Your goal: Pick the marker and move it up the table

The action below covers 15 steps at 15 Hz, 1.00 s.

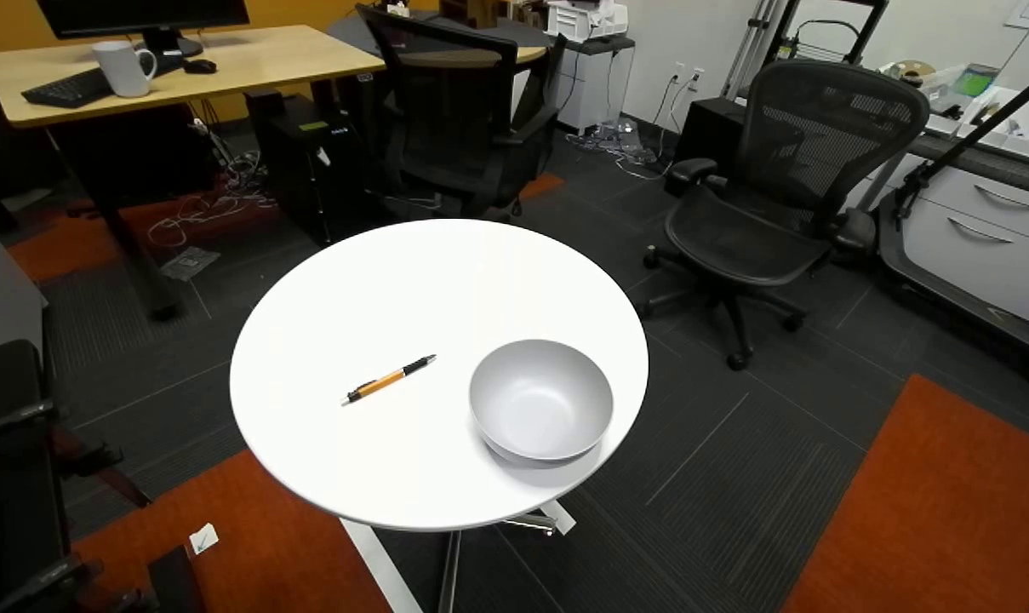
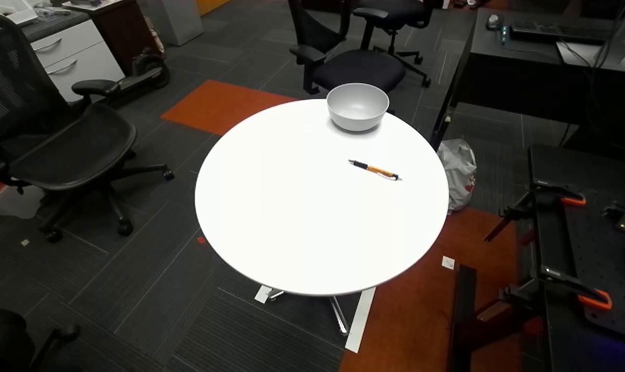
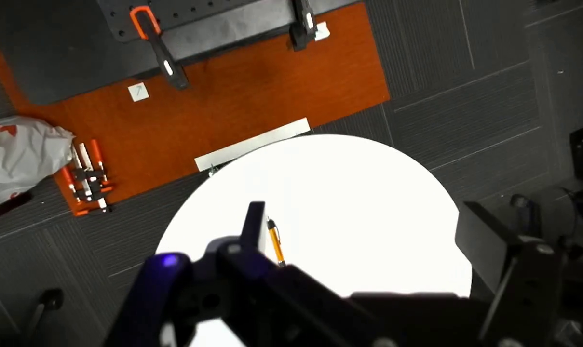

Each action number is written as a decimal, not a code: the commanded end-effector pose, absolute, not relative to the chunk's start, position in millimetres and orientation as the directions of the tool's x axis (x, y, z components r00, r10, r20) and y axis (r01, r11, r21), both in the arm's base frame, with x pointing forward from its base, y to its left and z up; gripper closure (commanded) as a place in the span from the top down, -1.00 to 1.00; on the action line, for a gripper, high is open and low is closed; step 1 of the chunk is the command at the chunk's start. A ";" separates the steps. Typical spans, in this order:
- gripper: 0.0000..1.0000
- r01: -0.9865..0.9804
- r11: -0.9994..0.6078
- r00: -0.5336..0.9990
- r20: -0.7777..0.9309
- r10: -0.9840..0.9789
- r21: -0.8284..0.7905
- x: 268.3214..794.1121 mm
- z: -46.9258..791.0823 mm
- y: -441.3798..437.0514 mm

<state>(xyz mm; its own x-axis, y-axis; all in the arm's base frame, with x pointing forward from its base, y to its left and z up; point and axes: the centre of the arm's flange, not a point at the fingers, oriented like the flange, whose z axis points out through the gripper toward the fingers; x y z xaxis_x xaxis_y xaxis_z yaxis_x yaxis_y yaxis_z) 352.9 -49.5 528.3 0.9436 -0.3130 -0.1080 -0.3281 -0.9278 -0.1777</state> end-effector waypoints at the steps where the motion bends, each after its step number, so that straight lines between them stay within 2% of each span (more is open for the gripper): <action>1: 1.00 -0.384 -0.908 0.923 -0.059 -0.380 -0.165 380.5 484.0 -44.6; 8: 1.00 -0.399 -0.908 0.916 -0.084 -0.391 -0.128 427.5 389.5 -55.8; 15: 1.00 -0.358 -0.934 0.931 -0.076 -0.357 0.009 468.8 311.7 -44.7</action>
<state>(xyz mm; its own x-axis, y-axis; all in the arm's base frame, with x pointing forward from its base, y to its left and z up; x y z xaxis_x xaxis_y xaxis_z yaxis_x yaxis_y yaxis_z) 443.2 -52.8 335.4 0.9319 -0.3528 -0.0839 -0.3576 -0.9325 -0.0511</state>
